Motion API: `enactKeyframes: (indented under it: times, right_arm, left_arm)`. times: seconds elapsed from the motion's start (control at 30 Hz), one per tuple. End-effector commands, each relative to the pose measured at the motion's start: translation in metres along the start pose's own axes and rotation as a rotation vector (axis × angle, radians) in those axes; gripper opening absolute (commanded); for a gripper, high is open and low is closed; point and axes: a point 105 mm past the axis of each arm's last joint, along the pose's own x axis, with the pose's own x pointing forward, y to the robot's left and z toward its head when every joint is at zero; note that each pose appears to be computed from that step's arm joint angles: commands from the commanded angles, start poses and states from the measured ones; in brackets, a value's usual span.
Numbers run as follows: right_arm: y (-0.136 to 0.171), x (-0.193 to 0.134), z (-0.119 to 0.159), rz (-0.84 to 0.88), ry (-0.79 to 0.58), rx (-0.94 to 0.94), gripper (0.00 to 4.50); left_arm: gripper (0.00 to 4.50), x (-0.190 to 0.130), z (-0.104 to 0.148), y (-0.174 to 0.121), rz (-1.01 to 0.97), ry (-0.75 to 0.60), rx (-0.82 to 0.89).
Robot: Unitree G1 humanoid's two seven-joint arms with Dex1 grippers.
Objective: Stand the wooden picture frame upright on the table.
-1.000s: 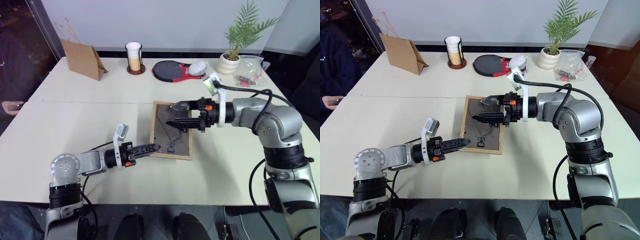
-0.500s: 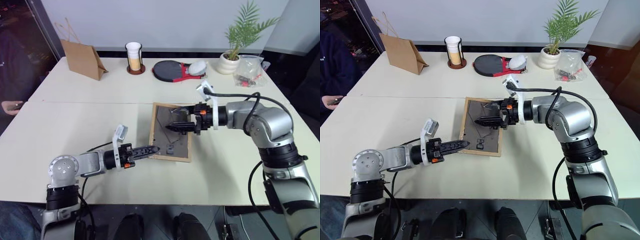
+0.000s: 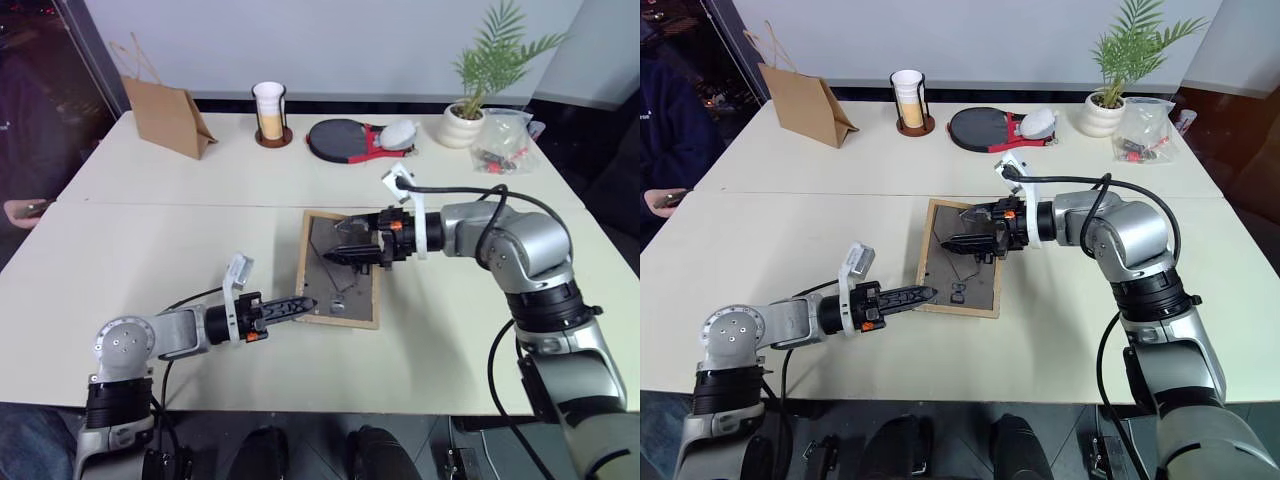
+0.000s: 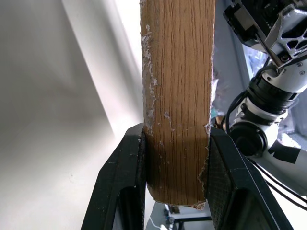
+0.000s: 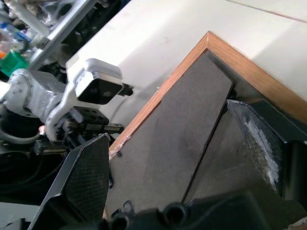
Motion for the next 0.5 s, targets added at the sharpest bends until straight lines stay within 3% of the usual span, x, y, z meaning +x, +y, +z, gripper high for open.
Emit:
enactKeyframes:
  times: [0.03, 0.5]
  right_arm:
    - [0.016, -0.012, 0.023, 0.063, -0.076, -0.046, 4.42]
    - [0.037, -0.052, 0.045, 0.054, -0.176, -0.056, 4.42]
  left_arm:
    - [1.02, -0.001, 0.007, -0.014, -0.069, -0.032, 0.033]
    - [1.02, -0.005, 0.014, 0.000, -0.037, -0.085, -0.020]
